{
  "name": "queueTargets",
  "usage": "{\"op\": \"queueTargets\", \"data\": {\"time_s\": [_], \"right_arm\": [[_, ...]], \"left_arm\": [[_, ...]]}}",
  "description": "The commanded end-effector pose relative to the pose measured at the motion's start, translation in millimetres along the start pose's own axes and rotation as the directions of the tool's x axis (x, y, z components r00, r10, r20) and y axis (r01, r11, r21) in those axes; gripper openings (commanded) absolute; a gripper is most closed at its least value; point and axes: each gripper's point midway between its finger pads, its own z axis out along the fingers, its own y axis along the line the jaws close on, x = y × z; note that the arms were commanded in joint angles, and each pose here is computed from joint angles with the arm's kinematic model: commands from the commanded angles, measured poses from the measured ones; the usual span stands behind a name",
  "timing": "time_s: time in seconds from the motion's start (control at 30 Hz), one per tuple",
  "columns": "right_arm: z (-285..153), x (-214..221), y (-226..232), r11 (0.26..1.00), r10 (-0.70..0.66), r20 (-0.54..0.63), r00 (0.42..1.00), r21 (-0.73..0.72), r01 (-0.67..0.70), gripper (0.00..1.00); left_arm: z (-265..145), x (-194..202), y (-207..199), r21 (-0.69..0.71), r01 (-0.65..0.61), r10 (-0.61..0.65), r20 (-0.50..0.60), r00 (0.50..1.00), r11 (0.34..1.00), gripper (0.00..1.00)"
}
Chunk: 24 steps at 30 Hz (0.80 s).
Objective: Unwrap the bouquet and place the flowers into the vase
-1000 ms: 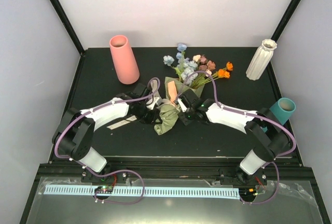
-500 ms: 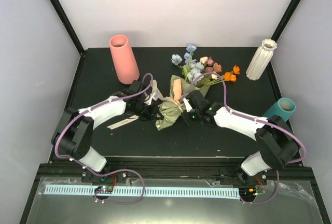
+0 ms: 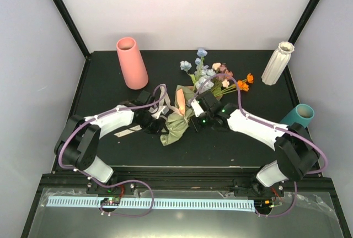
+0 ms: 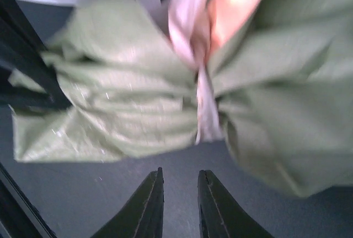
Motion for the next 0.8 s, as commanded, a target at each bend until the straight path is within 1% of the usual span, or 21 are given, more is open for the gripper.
{"op": "queueTargets", "data": {"time_s": [0.0, 0.17, 0.33, 0.47, 0.57, 0.77], "right_arm": [[-2.4, -28.6, 9.4, 0.999, -0.022, 0.024, 0.999, -0.034, 0.023, 0.21], [14.4, -34.9, 2.0, 1.0, -0.02, -0.03, 0.999, -0.002, 0.02, 0.21], [27.7, -26.6, -2.5, 1.0, -0.018, -0.094, 0.995, 0.005, 0.019, 0.22], [31.9, -17.4, -5.7, 1.0, -0.014, -0.113, 0.993, 0.013, 0.015, 0.22], [35.0, -14.0, -7.7, 1.0, -0.01, -0.124, 0.992, 0.018, 0.012, 0.25], [39.3, -20.1, -7.5, 1.0, -0.009, -0.118, 0.993, 0.015, 0.011, 0.26]], "left_arm": [[-2.4, 10.7, -5.3, 0.017, -0.066, 0.066, -0.001, 0.998, 0.998, 0.02], [-2.4, 11.0, -6.9, 0.019, -0.071, 0.071, -0.001, 0.997, 0.997, 0.02], [-2.7, 11.4, -8.2, 0.026, -0.071, 0.072, -0.003, 0.997, 0.997, 0.02], [-2.3, 11.9, -8.2, 0.027, -0.072, 0.072, -0.006, 0.997, 0.997, 0.02], [-1.5, 13.0, -7.3, 0.027, -0.069, 0.07, -0.009, 0.998, 0.997, 0.02], [0.3, 15.1, -7.4, 0.034, -0.077, 0.078, -0.024, 0.997, 0.996, 0.02]]}}
